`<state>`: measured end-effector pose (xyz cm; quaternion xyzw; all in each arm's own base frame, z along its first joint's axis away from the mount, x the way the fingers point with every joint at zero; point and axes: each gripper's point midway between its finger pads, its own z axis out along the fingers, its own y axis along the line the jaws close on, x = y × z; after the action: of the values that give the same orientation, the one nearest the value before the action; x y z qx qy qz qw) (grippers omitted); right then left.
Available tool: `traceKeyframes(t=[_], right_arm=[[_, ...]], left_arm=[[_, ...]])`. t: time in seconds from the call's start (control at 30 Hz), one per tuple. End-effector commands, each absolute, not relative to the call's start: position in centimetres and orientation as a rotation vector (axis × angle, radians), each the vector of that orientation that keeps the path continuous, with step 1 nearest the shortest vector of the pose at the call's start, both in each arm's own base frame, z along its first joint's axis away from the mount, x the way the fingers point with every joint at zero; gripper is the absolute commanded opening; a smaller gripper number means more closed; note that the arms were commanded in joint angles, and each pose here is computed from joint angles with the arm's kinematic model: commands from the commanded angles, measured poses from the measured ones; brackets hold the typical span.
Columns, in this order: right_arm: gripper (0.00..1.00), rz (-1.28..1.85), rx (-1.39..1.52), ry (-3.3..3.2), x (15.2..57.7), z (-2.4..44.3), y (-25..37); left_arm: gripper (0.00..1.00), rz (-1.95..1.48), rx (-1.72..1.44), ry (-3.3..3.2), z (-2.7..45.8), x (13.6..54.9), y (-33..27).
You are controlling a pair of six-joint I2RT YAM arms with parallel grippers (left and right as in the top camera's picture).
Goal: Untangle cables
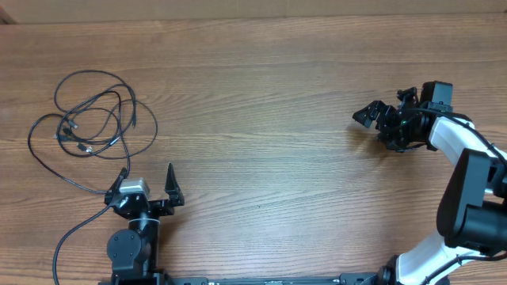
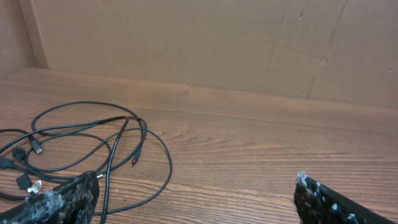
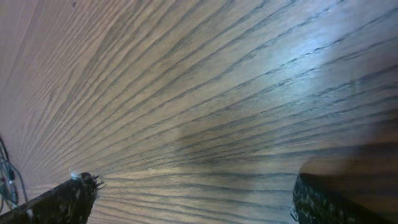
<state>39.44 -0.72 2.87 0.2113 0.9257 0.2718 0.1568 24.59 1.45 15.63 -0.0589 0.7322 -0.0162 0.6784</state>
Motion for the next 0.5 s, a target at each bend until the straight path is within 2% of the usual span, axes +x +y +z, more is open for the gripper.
traceKeyframes(t=[0.0, 0.47], right_arm=[[1.0, 0.731, 0.555, 2.581, 39.7, 6.0, -1.1], [1.0, 0.649, 0.357, 2.281, 39.3, 19.1, -0.7]], left_arm=[[0.99, -0.039, -0.107, 1.638, 15.7, 24.6, 1.1], [1.0, -0.039, -0.108, 1.638, 15.7, 24.6, 1.1]])
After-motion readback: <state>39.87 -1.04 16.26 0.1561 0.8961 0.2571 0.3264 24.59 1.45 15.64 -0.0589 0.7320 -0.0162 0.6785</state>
